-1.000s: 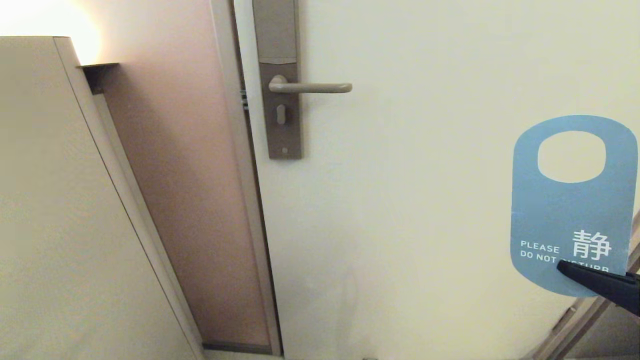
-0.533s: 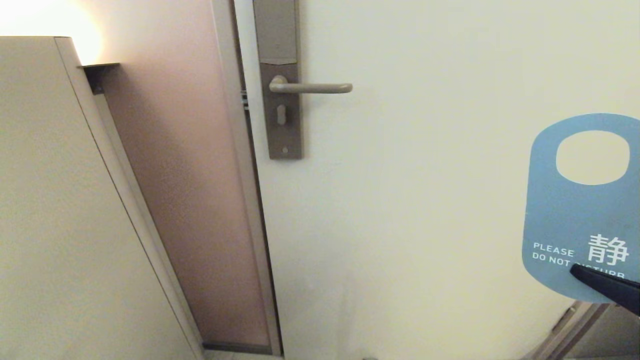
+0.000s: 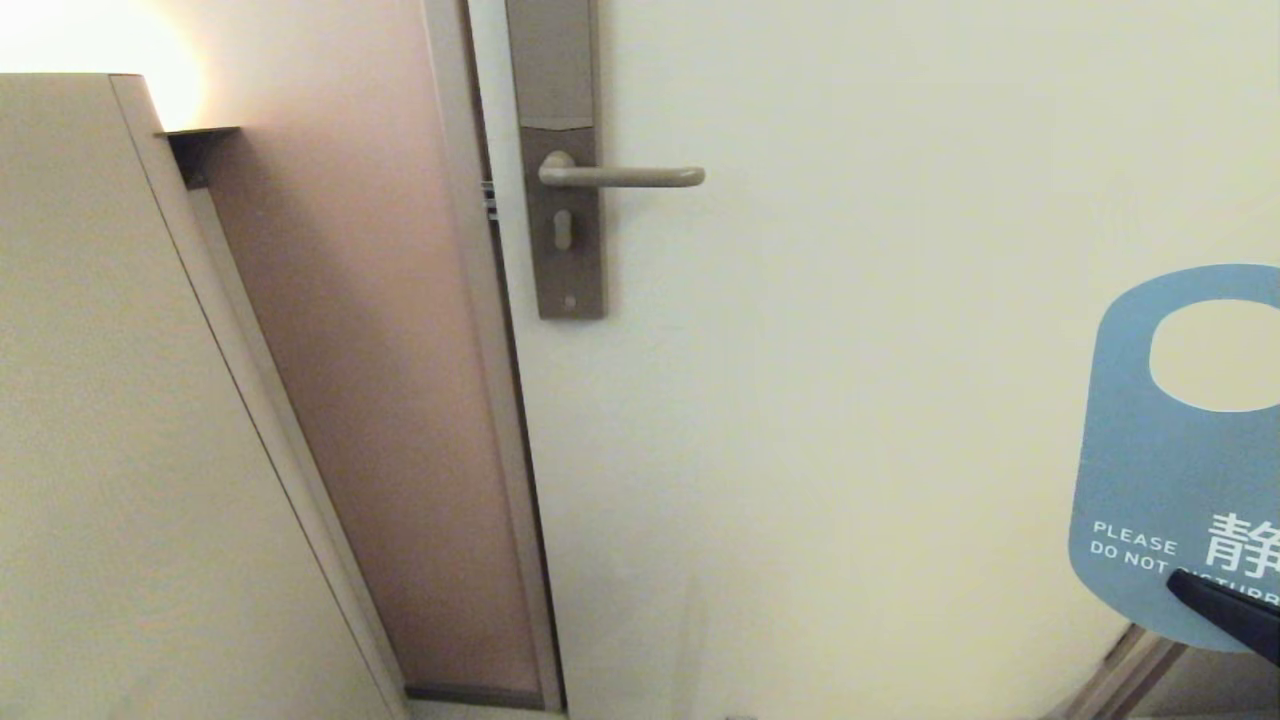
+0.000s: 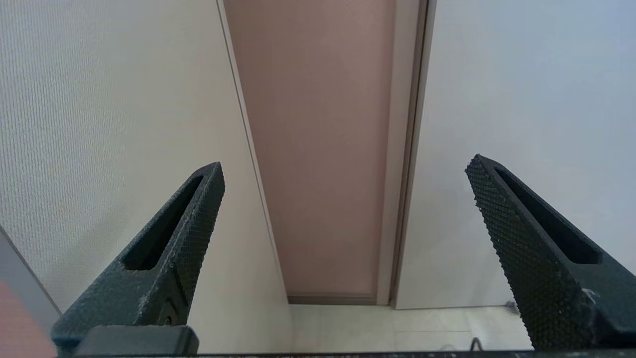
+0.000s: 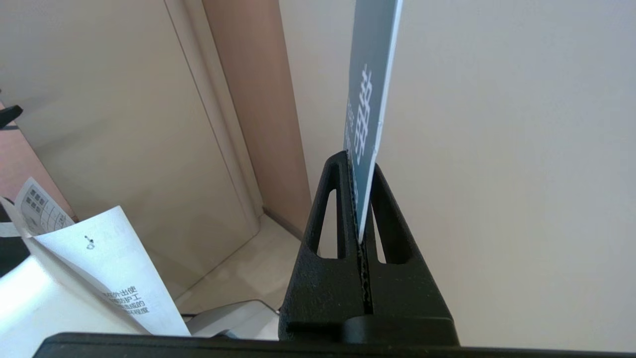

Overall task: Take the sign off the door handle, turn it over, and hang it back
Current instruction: Hang the sign back with the other side facing out

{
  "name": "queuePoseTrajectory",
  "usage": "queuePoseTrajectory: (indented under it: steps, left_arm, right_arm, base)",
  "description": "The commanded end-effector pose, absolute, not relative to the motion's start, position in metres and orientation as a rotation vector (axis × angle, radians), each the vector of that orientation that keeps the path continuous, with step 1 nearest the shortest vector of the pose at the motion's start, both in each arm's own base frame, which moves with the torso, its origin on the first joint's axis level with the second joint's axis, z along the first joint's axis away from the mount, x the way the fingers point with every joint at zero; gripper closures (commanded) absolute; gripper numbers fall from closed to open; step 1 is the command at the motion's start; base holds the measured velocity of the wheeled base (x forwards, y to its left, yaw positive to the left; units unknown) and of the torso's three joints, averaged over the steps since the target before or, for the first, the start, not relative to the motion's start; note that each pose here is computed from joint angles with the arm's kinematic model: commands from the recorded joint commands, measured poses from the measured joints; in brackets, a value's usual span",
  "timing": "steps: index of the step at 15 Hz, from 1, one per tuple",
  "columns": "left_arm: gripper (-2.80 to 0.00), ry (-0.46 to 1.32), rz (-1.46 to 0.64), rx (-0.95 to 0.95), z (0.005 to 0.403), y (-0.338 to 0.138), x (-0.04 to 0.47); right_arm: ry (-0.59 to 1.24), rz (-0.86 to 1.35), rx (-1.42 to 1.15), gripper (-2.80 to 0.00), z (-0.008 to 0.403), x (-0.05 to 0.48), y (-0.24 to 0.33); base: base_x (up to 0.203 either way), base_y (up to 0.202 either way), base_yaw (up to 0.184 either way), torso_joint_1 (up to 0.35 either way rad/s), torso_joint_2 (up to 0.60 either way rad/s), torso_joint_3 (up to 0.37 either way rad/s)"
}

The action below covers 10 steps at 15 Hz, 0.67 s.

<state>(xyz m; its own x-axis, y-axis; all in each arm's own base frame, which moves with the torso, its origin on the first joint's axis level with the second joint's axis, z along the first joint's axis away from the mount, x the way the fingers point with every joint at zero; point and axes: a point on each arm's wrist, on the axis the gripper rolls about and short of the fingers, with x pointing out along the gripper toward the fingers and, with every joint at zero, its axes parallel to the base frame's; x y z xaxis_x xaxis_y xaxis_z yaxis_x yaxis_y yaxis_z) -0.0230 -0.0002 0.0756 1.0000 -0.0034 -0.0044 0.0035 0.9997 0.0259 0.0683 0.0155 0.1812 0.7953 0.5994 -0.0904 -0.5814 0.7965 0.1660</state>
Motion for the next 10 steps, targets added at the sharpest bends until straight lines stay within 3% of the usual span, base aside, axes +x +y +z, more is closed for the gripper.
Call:
queuePoseTrajectory:
  steps: [1,10]
  left_arm:
    - [-2.80,0.003,-0.003,0.016,0.076,0.000,-0.023]
    - [-2.80,0.003,-0.003,0.006,0.076,0.000,-0.023]
  right_arm:
    - [0.130,0.641,0.130,0.00,0.182,0.067,0.016]
    - [0.092,0.644,0.120,0.00,0.189,0.084,0.016]
  base:
    - [0.000,0.000,0.000,0.000,0.00,0.000]
    - [0.000,0.000,0.000,0.000,0.00,0.000]
